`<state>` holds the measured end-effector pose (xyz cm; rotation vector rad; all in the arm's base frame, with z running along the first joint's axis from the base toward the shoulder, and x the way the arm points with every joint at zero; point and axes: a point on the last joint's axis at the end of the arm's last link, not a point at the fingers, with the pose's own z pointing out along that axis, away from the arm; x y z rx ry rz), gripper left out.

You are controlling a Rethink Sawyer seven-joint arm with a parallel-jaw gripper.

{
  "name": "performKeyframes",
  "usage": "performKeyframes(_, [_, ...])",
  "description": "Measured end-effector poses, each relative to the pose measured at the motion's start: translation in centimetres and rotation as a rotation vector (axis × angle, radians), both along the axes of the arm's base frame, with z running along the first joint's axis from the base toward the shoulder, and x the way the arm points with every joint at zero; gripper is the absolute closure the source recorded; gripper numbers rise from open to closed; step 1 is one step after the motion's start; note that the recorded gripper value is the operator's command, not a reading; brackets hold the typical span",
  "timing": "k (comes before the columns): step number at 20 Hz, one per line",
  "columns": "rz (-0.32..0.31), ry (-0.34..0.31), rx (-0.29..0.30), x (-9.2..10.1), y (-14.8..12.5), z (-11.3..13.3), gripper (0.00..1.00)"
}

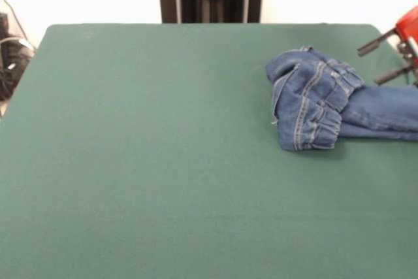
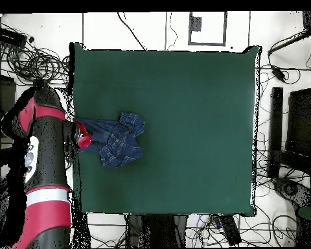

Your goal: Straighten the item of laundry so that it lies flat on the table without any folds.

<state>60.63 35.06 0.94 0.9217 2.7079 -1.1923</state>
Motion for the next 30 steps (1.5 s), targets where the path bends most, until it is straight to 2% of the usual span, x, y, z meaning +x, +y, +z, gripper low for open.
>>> performKeyframes(22, [0.018, -0.010, -0.055, 0.2, -1.3, -0.4, 0.00])
performKeyframes(27, [0.020, 0.012, -0.067, -0.5, -1.7, -2.1, 0.00])
performKeyframes(30, [0.022, 0.038, -0.082, -1.3, -2.2, -4.0, 0.00])
